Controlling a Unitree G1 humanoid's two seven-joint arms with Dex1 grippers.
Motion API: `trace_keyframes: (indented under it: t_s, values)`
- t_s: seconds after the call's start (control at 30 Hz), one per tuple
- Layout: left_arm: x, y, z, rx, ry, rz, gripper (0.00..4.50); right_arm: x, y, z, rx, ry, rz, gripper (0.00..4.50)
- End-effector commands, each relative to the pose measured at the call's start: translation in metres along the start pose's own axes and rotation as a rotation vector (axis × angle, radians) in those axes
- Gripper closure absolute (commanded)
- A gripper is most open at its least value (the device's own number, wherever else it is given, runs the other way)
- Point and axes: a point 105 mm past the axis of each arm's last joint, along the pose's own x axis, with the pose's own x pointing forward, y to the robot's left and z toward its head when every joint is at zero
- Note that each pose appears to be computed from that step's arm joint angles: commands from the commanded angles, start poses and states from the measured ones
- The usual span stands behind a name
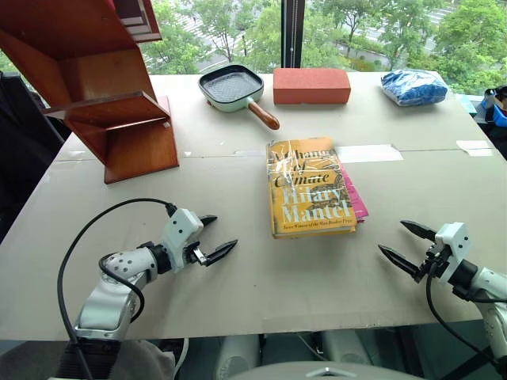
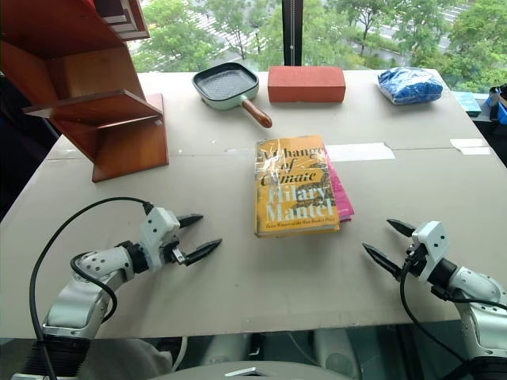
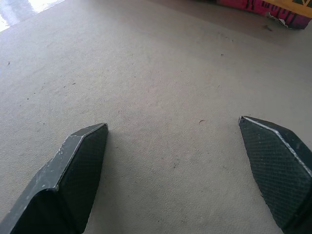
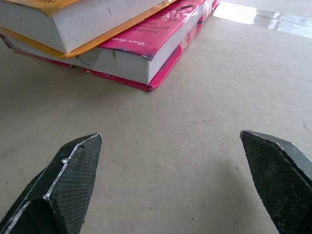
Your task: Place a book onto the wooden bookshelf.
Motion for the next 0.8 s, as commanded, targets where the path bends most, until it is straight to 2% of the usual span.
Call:
trace_keyframes:
  t_s: [0.03,0.63,0.8]
  values:
    - [-0.006,0.004,-0.007,-0.010,0.029,0.025,0.09,-0.004,-0.009,0.014,-0.035,-0.034,-0.010,0.00]
    - [-0.010,0.006,-0.006,-0.007,0.031,0.036,0.09,0.002,-0.010,0.022,-0.045,-0.040,0.021,0.00]
    - [-0.004,0.008,0.014,-0.052,-0.042,0.029,0.09,0.003,-0.006,0.032,-0.060,-0.069,0.040,0.00]
